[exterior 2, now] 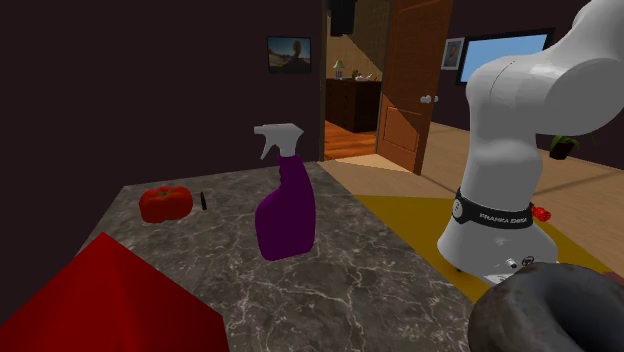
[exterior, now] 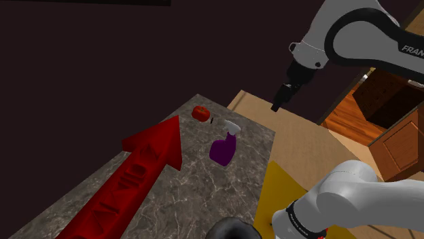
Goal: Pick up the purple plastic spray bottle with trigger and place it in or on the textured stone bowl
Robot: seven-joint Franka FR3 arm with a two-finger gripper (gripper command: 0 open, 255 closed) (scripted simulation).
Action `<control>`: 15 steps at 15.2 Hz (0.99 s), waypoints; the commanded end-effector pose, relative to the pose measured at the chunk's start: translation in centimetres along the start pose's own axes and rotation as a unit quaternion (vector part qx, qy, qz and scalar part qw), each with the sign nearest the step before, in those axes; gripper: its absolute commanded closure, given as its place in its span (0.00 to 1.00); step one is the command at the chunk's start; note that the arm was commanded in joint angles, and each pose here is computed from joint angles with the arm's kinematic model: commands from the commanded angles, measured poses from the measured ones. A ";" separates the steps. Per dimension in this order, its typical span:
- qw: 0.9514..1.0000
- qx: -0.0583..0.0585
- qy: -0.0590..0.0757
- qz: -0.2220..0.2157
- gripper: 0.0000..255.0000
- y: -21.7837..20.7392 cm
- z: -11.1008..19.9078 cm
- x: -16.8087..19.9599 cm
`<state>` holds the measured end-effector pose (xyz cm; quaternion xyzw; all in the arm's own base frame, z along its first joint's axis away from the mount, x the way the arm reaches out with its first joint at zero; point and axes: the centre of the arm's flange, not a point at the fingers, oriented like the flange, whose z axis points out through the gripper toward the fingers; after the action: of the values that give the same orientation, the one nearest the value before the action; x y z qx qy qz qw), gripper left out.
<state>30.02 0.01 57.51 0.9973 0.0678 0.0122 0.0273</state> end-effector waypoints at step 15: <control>0.994 0.019 0.063 -0.083 0.00 -8.3 11.8 7.0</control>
<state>35.76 8.20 46.06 0.9865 0.1490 0.0678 0.0058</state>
